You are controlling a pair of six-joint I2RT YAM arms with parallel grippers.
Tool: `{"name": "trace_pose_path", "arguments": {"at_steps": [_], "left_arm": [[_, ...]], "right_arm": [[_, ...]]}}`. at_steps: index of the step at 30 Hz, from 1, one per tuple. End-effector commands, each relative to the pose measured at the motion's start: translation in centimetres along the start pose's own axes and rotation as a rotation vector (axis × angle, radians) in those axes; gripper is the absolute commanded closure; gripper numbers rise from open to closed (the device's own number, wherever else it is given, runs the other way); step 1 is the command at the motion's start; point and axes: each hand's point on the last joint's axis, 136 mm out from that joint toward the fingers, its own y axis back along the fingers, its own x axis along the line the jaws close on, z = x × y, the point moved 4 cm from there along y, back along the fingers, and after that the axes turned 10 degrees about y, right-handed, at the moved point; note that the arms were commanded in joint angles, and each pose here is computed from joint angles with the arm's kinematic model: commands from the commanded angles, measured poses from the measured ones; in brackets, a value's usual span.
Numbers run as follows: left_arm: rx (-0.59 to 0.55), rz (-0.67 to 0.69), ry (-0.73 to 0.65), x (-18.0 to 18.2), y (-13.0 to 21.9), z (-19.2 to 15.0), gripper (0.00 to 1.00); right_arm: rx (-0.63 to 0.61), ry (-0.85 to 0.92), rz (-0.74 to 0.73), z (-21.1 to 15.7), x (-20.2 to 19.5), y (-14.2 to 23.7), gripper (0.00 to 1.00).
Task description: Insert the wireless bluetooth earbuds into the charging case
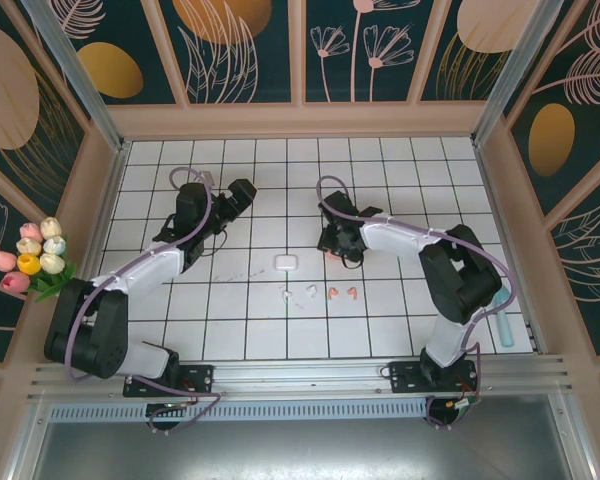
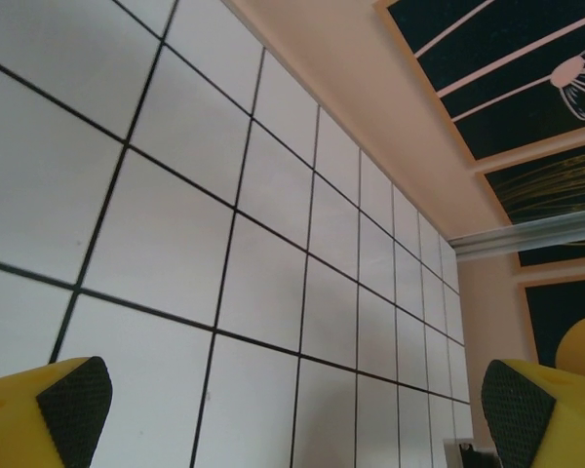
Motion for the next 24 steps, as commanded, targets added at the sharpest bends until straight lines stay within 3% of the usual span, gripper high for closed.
{"name": "trace_pose_path", "arguments": {"at_steps": [1, 10, 24], "left_arm": [[0.045, -0.149, -0.029, -2.7, -1.2, -0.5, 0.01], [0.152, -0.382, -0.166, -5.2, -3.6, -5.2, 0.01], [0.218, -0.447, -0.310, -3.7, -5.9, -9.4, 0.08]], "right_arm": [[-0.037, -0.058, 0.076, 1.6, -0.1, 0.8, 0.42], [-0.085, -0.288, 0.244, 6.6, -0.7, 0.7, 0.42], [-0.116, -0.460, 0.483, 13.0, 3.3, 2.8, 0.42]]}}
